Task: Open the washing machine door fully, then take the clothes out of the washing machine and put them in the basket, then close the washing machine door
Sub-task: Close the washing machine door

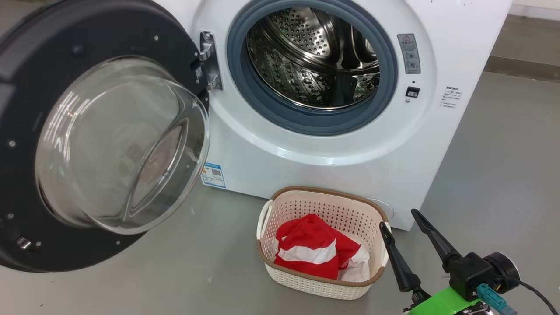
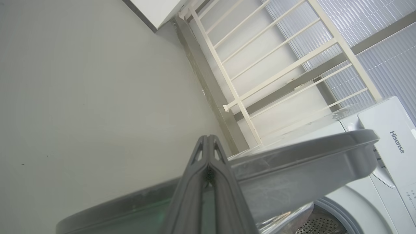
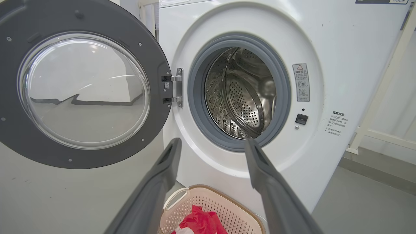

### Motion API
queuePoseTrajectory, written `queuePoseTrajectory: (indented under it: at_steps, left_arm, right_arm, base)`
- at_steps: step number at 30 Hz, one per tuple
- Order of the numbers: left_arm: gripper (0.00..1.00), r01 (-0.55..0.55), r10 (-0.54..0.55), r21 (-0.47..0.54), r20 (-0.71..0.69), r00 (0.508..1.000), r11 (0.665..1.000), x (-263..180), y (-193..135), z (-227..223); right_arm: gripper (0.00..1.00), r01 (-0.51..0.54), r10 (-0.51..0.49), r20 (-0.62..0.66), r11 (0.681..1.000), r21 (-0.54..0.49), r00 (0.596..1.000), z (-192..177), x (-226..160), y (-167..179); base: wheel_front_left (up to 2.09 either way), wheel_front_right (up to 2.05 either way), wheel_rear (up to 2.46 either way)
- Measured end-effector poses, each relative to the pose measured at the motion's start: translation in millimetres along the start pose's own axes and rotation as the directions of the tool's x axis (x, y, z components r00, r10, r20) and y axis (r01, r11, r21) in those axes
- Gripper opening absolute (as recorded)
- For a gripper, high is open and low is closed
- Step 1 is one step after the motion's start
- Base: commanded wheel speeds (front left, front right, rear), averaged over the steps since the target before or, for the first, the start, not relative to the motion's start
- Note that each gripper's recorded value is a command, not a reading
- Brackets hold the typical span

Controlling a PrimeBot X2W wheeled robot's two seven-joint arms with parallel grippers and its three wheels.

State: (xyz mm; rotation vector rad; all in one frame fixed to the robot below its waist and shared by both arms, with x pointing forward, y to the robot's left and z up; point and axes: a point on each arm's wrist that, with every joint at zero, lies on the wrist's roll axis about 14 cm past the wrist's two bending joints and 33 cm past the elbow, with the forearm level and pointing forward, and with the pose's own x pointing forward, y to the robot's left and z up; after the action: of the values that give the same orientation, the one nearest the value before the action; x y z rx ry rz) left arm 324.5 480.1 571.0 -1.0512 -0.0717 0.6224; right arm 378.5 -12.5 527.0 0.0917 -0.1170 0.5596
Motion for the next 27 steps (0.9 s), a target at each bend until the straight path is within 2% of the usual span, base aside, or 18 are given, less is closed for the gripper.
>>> queuePoseTrajectory:
  at_steps: [12,27]
  left_arm:
    - [0.0,0.027,-0.027,0.006,-0.078,0.997,1.0,-4.7,-0.2,-4.9]
    - [0.0,0.105,-0.115,-0.078,-0.138,0.984,0.991,-12.0,-11.1,-12.2]
  right_arm:
    - [1.0,-0.027,0.027,-0.002,1.0,0.006,1.0,-1.1,3.1,9.0]
    - [1.0,-0.041,0.041,-0.004,0.999,0.017,0.999,-2.2,4.8,14.0]
  base:
    - [0.0,0.0,0.0]
    - [0.0,0.0,0.0]
